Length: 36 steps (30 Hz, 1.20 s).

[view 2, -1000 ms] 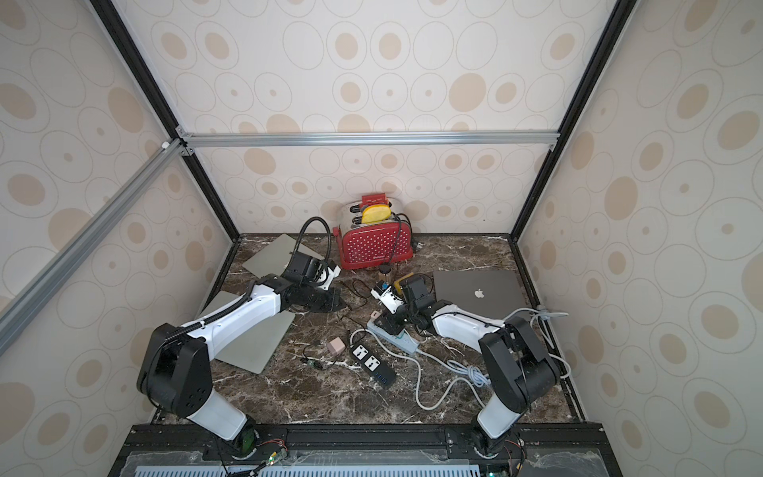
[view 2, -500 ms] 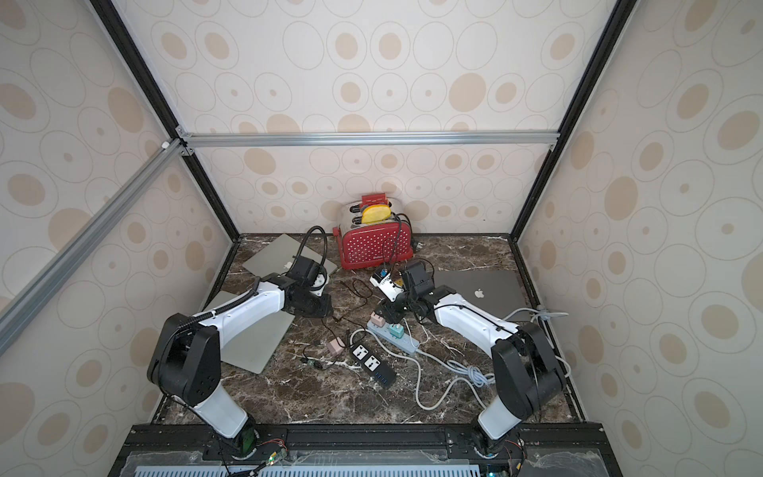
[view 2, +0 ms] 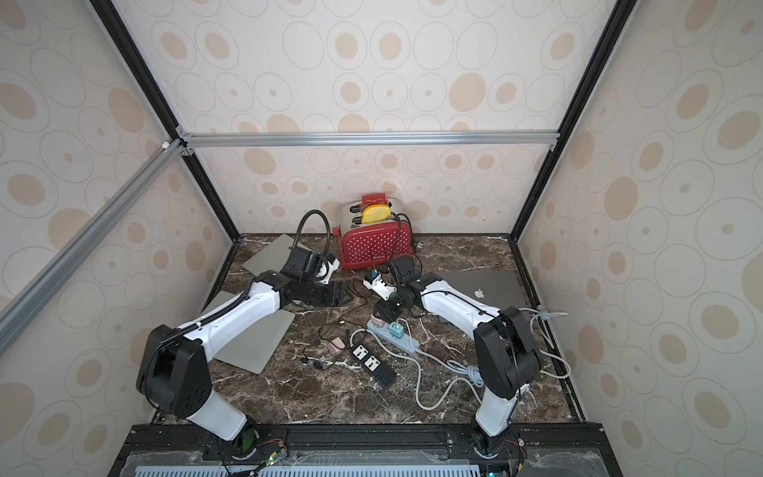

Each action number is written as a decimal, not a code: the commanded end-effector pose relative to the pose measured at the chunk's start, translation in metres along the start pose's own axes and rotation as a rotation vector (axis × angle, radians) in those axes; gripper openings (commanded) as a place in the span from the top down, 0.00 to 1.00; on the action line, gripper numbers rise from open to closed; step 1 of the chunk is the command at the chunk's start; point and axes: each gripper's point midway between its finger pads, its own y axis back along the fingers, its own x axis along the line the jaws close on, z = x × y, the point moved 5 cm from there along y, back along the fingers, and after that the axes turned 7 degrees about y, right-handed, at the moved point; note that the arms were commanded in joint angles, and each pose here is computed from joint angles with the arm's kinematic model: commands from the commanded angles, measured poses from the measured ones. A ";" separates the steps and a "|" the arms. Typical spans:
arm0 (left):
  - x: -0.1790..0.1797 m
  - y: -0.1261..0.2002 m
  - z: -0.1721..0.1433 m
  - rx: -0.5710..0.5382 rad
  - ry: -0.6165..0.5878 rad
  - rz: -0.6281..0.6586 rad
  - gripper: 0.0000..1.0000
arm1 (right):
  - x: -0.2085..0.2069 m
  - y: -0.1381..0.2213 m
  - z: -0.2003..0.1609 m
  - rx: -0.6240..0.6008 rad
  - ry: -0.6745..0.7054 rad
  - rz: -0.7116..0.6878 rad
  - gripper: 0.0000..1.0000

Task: Unplug the laptop charger
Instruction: Place the charging cable at the center of the board, then remove the plug from the socket.

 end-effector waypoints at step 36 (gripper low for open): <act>0.035 -0.096 -0.047 0.209 0.041 0.088 0.14 | 0.009 -0.037 -0.025 0.016 -0.065 0.106 0.69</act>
